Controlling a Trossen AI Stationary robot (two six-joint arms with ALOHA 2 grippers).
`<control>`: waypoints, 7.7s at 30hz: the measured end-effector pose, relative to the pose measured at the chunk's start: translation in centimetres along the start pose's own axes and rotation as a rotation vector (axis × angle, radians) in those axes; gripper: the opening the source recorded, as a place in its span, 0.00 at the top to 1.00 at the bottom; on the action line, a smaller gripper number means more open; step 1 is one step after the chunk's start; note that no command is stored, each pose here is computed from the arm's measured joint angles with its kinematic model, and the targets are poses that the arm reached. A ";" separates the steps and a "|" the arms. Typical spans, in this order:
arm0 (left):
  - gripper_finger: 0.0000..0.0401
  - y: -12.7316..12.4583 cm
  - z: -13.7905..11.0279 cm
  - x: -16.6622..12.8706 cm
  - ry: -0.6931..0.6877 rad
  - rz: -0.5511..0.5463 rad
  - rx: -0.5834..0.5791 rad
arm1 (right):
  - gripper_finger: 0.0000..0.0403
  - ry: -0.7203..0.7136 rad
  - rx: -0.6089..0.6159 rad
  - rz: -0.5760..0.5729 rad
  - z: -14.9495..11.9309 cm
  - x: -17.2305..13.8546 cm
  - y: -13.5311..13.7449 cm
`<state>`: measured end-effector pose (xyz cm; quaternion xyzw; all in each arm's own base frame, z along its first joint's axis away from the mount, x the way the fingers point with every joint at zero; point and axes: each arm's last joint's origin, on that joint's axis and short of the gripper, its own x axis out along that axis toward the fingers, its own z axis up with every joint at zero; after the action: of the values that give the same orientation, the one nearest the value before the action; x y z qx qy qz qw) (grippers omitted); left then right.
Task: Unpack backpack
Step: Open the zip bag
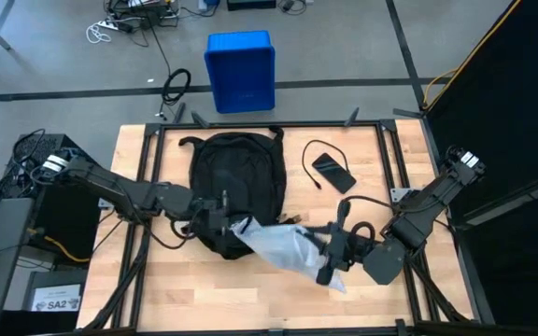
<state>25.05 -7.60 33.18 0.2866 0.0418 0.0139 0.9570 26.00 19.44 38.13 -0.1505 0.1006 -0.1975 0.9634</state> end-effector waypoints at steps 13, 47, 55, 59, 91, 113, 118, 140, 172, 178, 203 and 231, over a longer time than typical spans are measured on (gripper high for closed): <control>1.00 4.9 3.1 -3.3 0.183 0.450 0.130 | 1.00 0.045 -0.075 -0.094 -0.1 5.2 -3.6; 1.00 -11.4 -4.2 0.3 0.194 -0.310 -0.042 | 1.00 0.888 0.275 0.112 -21.1 4.9 -2.3; 1.00 -11.6 -4.5 0.1 0.219 -0.357 -0.031 | 1.00 0.770 0.223 0.114 -17.8 4.5 -1.5; 1.00 -11.6 -4.5 0.1 0.220 -0.357 -0.031 | 1.00 0.692 0.237 0.180 -15.7 4.5 -0.8; 1.00 -10.7 -3.5 0.8 0.118 -0.244 -0.097 | 0.41 0.091 0.304 0.448 -16.3 12.6 5.2; 1.00 -9.6 -3.5 1.5 0.091 -0.176 -0.141 | 0.51 -0.064 0.231 0.462 -15.8 15.4 5.8; 1.00 -9.4 -3.4 1.6 0.076 -0.168 -0.151 | 0.53 -0.064 0.231 0.465 -15.8 15.3 5.8; 1.00 -10.1 -4.8 3.8 0.061 -0.119 -0.108 | 0.61 -0.081 0.339 0.443 -18.3 17.0 6.5; 0.93 -10.4 -4.1 3.5 0.023 -0.130 -0.107 | 0.99 -0.253 0.224 0.490 -17.4 17.1 7.3; 0.74 -11.0 -3.4 2.5 0.037 -0.080 0.018 | 1.00 -0.259 0.222 0.507 -17.3 16.8 7.7; 0.53 -9.5 -7.2 -5.6 0.072 -0.192 -0.013 | 1.00 -0.298 0.211 0.506 -16.9 16.4 7.8; 0.55 -9.3 -10.9 -2.3 0.125 -0.280 -0.001 | 1.00 -0.341 0.212 0.496 -16.5 16.3 7.7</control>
<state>21.84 -9.54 19.14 0.2759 0.1409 -0.1017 0.9453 39.22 15.35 17.96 -0.0512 -0.0501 0.0623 0.9955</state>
